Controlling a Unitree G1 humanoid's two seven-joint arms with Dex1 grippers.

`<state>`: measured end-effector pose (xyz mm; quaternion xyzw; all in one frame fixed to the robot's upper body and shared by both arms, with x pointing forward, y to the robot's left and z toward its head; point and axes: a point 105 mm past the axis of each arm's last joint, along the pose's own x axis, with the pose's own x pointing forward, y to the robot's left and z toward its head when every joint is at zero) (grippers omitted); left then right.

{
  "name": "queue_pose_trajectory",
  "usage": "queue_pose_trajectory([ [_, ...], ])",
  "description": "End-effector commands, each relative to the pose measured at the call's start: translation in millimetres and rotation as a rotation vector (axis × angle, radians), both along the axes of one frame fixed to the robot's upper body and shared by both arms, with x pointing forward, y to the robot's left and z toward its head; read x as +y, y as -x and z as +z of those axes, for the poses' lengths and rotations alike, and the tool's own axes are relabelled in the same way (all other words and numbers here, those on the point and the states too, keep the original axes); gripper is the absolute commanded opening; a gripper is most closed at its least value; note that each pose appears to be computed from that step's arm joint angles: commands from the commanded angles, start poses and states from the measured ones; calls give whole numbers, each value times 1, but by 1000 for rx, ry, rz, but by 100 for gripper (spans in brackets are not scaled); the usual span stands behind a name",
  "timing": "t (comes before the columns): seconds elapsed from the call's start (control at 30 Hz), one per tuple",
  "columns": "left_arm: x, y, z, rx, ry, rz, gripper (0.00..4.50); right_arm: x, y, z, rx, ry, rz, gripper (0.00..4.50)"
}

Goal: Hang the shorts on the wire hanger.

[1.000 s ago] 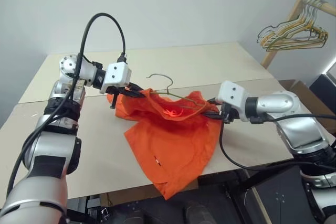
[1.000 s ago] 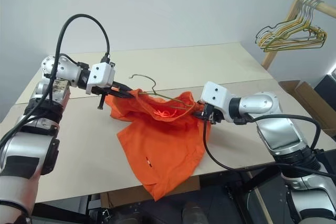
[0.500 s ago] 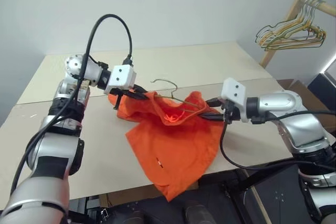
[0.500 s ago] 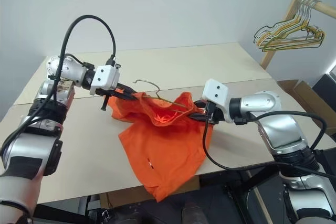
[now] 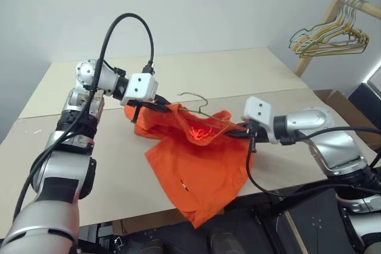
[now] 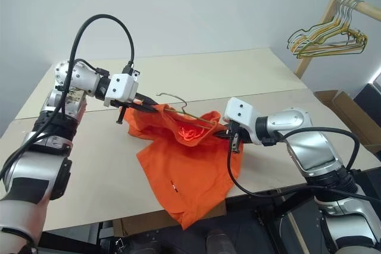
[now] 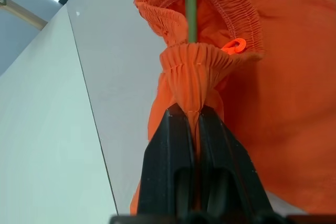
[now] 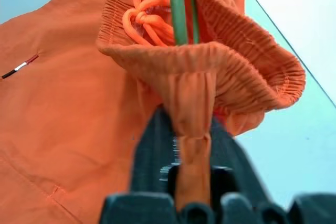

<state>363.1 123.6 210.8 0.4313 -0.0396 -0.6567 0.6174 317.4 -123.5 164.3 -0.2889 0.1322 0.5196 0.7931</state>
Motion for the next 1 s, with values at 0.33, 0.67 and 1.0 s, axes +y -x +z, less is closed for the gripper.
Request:
queue_pose_trajectory([
  [0.33,31,-21,17,-66,101,192,242,-21,0,49,-62,-103,-89,0],
  [0.67,36,-32,51,-138,331,291,448,-63,3,59,-19,-126,-268,0],
  [1.0,21,7,92,-93,765,157,448,-116,-2,71,-30,-242,-698,0],
])
